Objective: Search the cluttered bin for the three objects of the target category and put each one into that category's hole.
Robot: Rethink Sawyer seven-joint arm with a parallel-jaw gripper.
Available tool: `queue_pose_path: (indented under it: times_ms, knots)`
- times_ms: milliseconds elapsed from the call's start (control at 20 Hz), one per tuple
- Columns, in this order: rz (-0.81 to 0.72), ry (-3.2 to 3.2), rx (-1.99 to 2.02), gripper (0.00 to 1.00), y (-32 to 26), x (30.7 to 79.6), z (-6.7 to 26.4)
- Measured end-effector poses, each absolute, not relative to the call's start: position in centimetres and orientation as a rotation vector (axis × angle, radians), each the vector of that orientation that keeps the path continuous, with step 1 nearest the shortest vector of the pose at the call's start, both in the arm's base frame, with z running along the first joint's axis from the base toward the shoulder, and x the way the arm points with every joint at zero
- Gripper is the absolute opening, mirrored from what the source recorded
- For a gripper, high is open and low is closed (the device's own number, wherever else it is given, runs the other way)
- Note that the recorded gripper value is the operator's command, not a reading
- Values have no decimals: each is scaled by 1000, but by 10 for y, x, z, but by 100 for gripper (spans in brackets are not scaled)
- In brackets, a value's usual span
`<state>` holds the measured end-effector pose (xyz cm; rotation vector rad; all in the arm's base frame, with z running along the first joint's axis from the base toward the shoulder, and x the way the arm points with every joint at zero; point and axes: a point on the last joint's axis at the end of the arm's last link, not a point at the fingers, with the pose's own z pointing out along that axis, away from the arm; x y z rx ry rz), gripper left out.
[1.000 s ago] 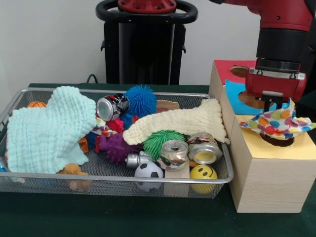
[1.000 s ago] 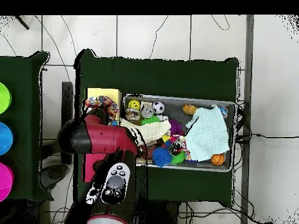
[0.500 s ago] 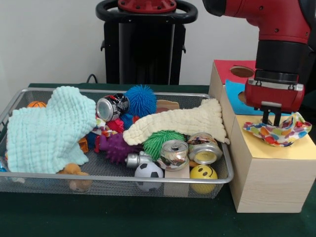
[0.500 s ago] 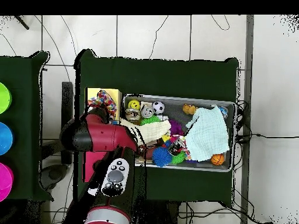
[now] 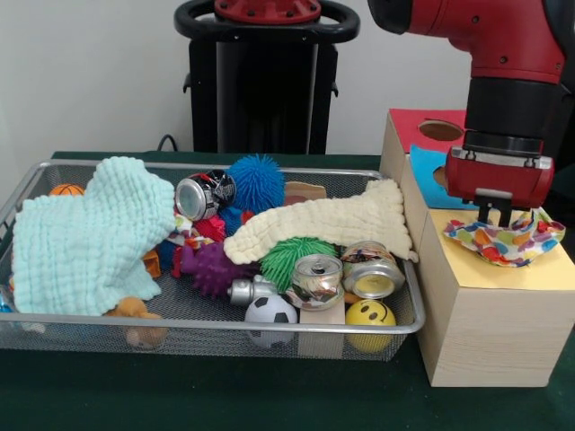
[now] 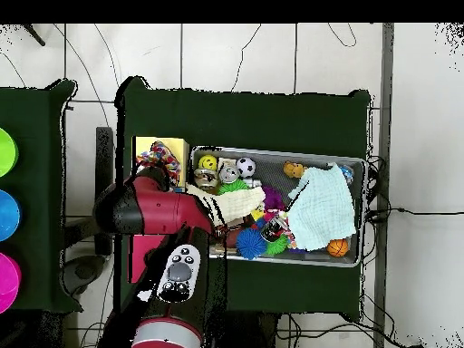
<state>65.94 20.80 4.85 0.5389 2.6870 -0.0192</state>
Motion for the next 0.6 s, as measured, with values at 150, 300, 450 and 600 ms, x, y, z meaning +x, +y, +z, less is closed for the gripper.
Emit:
queue_pose_path:
  times_ms: [150, 300, 450, 600]
  knots:
    - [-19, 2687, 541, 0, 208, 660, 47]
    - [-19, 2689, 544, 0, 207, 660, 45]
    - [-9, 2691, 554, 0, 206, 662, 43]
    - [6, 2696, 572, 0, 203, 664, 39]
